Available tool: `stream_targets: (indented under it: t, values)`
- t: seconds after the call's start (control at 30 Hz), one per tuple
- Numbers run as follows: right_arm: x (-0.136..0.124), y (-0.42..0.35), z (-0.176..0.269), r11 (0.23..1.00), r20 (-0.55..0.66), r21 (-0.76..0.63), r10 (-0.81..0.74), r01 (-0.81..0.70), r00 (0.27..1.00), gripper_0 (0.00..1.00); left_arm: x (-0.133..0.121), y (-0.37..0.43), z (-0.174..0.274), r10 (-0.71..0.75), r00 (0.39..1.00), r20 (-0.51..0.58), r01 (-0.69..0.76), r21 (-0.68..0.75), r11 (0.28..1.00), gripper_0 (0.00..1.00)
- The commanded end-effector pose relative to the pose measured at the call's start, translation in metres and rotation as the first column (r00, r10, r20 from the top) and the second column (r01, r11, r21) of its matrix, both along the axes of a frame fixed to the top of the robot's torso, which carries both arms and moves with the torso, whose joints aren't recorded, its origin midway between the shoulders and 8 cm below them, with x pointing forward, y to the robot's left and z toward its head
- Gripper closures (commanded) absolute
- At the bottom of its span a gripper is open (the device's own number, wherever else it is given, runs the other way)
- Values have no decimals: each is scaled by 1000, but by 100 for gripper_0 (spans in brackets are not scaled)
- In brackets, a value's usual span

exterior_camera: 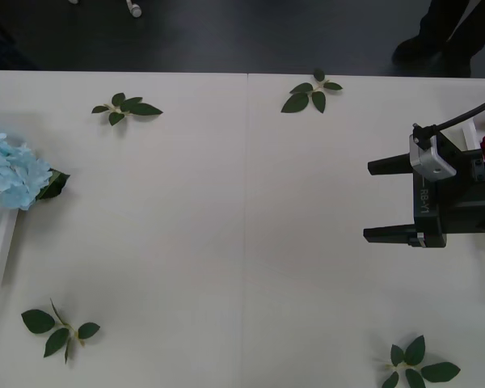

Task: Put the red flowers into the right box and the blue flowers into the left box

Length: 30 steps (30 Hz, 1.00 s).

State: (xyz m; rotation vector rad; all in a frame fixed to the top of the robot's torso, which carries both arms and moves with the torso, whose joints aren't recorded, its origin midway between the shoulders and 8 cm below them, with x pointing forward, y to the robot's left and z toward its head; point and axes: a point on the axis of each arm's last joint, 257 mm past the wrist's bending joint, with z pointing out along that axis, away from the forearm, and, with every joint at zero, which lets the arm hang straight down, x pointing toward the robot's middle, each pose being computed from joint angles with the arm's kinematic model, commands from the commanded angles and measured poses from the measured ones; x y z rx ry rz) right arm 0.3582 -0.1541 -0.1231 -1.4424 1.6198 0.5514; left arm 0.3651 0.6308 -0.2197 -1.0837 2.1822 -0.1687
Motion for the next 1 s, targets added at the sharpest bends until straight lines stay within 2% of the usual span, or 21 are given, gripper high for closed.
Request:
stream_targets:
  t: [0.03,0.13,0.23,0.3,0.33,0.37,0.43,0.6,0.8,1.0]
  values:
    - [-5,3,5,999,50,-29,47,-46,998,0,12,26,17,48,999,-16,-47,40,998,100]
    - [-5,3,5,999,50,-29,47,-46,998,0,12,29,12,55,998,-31,-54,41,998,99]
    - [-5,3,5,999,50,-29,47,-46,998,0,11,26,9,47,998,-38,-45,33,998,89]
    - [-5,3,5,999,50,-29,47,-46,998,0,12,24,6,41,998,-43,-40,31,999,60]
    - [-5,3,5,999,50,-29,47,-46,998,0,13,23,6,34,999,-42,-33,33,999,32]
    - [-5,3,5,999,50,-29,47,-46,998,0,14,19,6,24,999,-43,-23,27,999,12]
    - [-5,3,5,999,50,-29,47,-46,998,0,16,16,5,13,999,-39,-12,21,1000,0]
    - [-5,3,5,999,50,-29,47,-46,998,0,17,4,9,-28,999,-21,28,9,1000,0]
    - [-5,3,5,999,50,-29,47,-46,998,0,11,-33,24,-155,988,-5,155,54,986,0]
    - [-5,3,5,999,50,-29,47,-46,998,0,2,-90,52,-307,951,43,303,79,950,0]
